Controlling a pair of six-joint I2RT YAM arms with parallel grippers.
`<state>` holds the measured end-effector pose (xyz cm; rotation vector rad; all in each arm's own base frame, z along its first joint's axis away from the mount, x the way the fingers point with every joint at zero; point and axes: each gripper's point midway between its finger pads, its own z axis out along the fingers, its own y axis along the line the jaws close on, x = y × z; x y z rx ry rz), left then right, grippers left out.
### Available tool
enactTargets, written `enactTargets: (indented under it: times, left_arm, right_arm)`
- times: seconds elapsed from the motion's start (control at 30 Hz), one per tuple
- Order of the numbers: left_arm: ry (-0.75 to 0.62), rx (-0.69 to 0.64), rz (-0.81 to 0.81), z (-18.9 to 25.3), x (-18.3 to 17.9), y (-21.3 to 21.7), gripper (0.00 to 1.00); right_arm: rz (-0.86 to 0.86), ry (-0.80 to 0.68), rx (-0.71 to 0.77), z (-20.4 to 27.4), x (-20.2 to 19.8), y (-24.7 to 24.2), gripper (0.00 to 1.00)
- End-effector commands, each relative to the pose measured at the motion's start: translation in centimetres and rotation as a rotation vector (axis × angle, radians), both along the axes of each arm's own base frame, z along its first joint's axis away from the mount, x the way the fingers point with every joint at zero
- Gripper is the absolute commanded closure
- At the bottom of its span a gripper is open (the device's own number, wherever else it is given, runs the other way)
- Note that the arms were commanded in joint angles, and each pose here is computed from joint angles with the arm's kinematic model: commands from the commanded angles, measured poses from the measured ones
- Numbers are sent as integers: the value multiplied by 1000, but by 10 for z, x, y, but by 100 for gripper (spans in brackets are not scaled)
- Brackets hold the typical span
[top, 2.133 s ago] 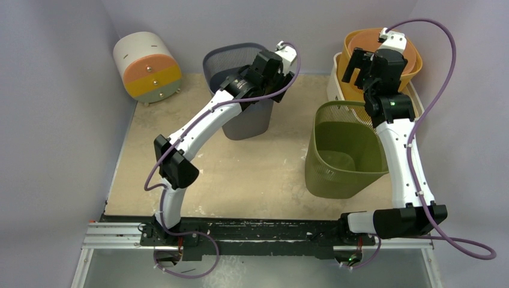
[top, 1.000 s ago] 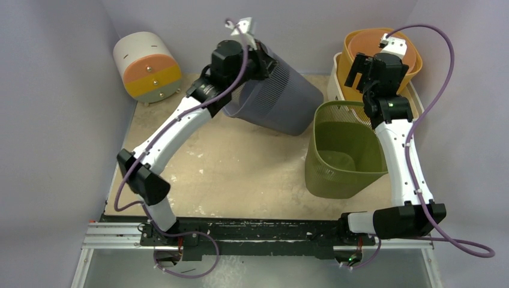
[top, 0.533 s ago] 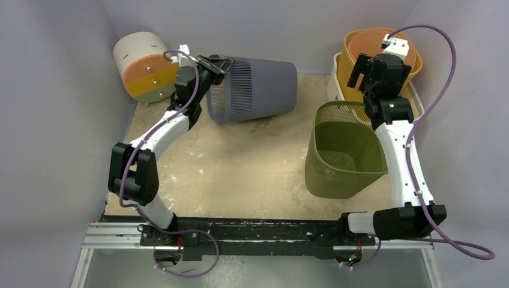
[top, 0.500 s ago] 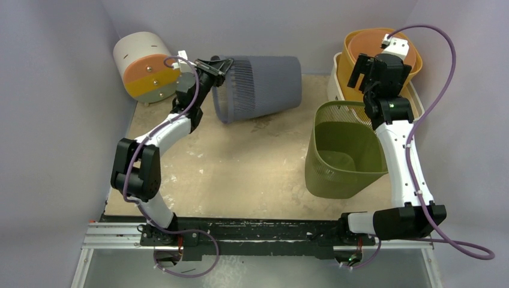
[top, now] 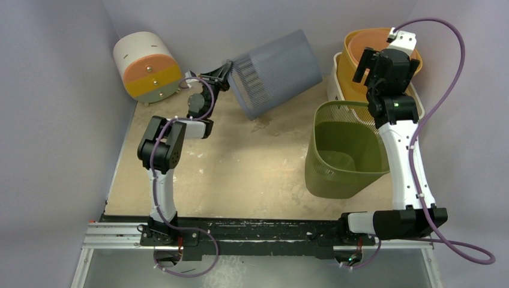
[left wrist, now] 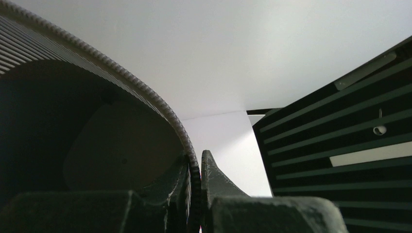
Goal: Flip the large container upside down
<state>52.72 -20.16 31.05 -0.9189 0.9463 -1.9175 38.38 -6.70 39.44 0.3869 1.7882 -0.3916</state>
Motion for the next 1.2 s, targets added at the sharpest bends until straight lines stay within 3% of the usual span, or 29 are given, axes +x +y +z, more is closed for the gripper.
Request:
enactTargets:
  times: [0.0, 0.3, 0.73, 0.97, 1.17]
  left_arm:
    - [-305, -249, -47, 72, -40, 22, 100]
    - [-130, -203, -60, -7, -17, 17, 100]
    - [103, 97, -48, -129, -31, 46, 100]
    - [166, 188, -107, -174, -35, 51, 100]
    - [225, 250, -131, -208, -44, 62, 85]
  right_arm:
    - [-41, -44, -25, 22, -4, -9, 4]
    - [-33, -39, -11, 16, -2, -7, 5]
    - [15, -14, 21, -6, 12, 3, 4]
    - [42, 12, 42, -20, 14, 9, 4]
    - [51, 18, 51, -24, 15, 11, 3]
